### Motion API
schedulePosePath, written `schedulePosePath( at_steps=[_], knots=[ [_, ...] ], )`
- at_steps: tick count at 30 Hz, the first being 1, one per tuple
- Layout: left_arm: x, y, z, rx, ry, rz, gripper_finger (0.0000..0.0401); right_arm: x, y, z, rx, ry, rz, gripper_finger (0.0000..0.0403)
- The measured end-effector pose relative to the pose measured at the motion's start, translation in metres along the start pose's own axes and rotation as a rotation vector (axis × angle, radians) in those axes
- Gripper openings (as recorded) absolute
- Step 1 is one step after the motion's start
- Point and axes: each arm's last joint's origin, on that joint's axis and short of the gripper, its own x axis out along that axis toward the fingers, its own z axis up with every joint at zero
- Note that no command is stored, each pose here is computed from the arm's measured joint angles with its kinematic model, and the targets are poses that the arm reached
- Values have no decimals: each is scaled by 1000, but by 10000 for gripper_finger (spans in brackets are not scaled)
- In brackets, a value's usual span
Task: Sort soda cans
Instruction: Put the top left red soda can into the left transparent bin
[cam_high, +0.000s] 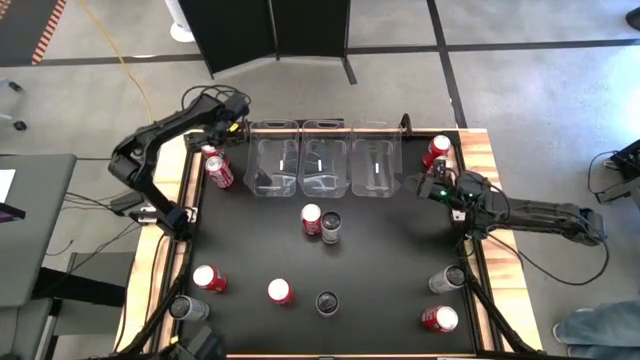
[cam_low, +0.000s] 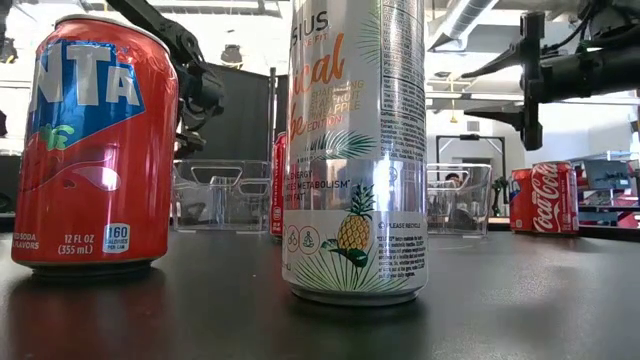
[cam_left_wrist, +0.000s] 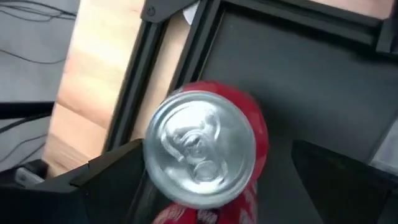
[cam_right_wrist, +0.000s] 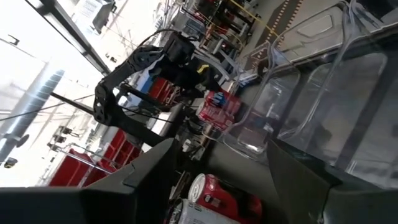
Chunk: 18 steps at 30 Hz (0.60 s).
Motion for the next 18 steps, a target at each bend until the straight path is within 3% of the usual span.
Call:
schedulePosePath(
  at_steps=[5, 11, 18],
  knots=[
    [15, -5, 9, -52, 10, 7, 396, 0, 0, 0, -33, 0, -1, 265],
    [14, -11, 12, -25, 22, -88, 391, 0, 0, 0, -54, 1, -2, 265],
    [12, -15, 10, 2, 16, -106, 335, 0, -1, -1, -68, 6, -10, 265]
  ],
)
